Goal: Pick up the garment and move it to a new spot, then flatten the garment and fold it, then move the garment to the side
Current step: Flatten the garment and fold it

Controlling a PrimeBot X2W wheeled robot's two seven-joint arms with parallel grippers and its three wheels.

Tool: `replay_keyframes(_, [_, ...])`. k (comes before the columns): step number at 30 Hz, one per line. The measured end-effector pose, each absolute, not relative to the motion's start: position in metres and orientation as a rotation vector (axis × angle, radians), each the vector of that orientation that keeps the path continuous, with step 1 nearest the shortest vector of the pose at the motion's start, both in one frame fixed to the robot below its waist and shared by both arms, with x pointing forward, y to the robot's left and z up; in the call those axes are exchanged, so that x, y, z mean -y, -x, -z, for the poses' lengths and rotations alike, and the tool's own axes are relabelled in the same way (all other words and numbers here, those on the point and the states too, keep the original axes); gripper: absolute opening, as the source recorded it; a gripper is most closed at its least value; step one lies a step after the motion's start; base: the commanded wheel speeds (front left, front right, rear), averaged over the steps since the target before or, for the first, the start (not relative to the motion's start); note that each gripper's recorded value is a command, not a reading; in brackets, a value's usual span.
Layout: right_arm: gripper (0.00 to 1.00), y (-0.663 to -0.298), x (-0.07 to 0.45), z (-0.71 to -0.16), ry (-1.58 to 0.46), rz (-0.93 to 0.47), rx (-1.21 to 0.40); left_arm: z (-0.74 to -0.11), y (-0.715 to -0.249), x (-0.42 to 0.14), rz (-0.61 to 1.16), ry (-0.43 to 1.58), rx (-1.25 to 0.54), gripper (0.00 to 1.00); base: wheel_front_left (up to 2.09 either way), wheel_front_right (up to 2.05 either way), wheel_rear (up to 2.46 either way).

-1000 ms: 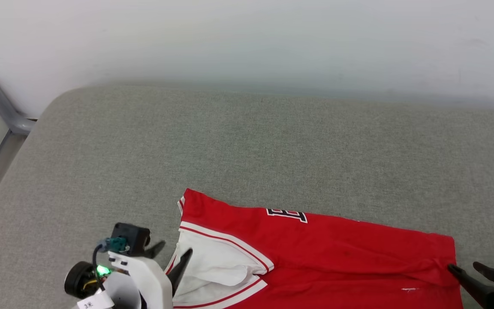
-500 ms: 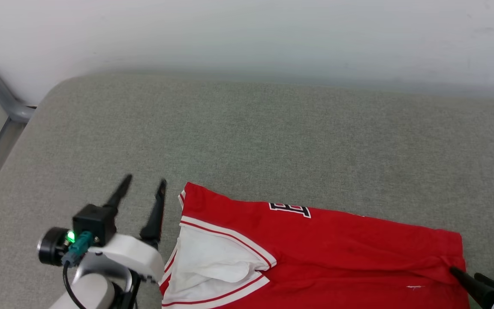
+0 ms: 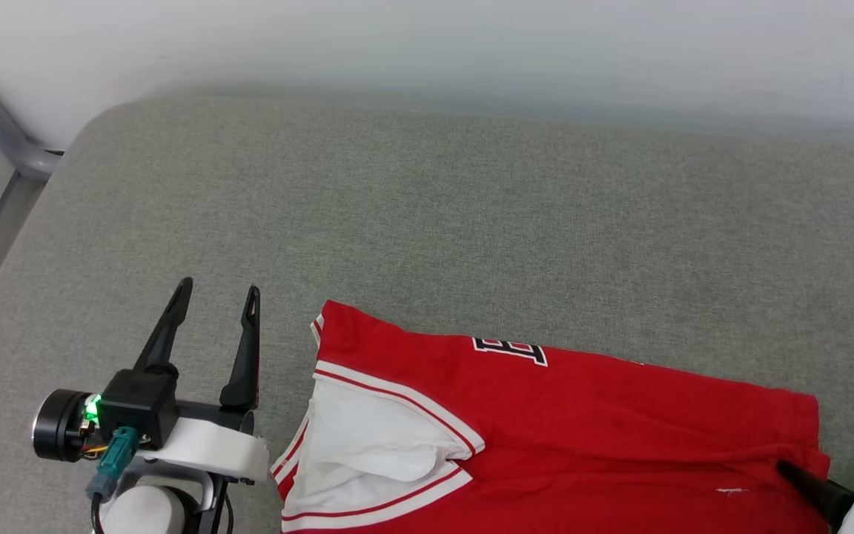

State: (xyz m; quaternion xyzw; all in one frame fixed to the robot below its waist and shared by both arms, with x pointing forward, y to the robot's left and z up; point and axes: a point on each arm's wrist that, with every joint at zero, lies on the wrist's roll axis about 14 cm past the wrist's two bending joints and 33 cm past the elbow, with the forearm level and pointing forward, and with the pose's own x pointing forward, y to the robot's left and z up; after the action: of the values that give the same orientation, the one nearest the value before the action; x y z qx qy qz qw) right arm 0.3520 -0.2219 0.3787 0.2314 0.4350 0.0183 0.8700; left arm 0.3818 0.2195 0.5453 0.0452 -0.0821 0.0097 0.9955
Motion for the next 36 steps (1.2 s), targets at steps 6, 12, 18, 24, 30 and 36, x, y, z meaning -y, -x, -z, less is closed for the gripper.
replay_keyframes(6, [1.0,-0.354,0.207,-0.368,-0.507,-0.059,-0.949,-0.54,-0.385,-0.225,-0.028,-0.088,0.158,1.0,0.0,0.0,0.0])
replay_keyframes(12, [1.0,-0.355,0.193,-0.361,-0.513,-0.091,-0.981,-0.536,-0.387,-0.226,-0.017,-0.085,0.149,1.0,0.0,0.0,0.0])
replay_keyframes(18, [0.84,-0.355,0.18,-0.357,-0.521,-0.124,-0.991,-0.532,-0.388,-0.226,-0.01,-0.085,0.14,1.0,0.0,0.0,0.0])
replay_keyframes(24, [0.0,-0.355,0.179,-0.355,-0.521,-0.127,-0.976,-0.533,-0.388,-0.229,-0.017,-0.085,0.144,1.0,0.0,0.0,0.0])
replay_keyframes(30, [0.0,-0.362,0.193,-0.362,-0.531,-0.094,-0.905,-0.533,-0.388,-0.225,-0.008,-0.078,0.147,1.0,0.0,0.0,0.0])
replay_keyframes(36, [0.0,-0.37,0.225,-0.371,-0.502,-0.023,-0.836,-0.535,-0.387,-0.225,-0.005,-0.072,0.154,1.0,0.0,0.0,0.0])
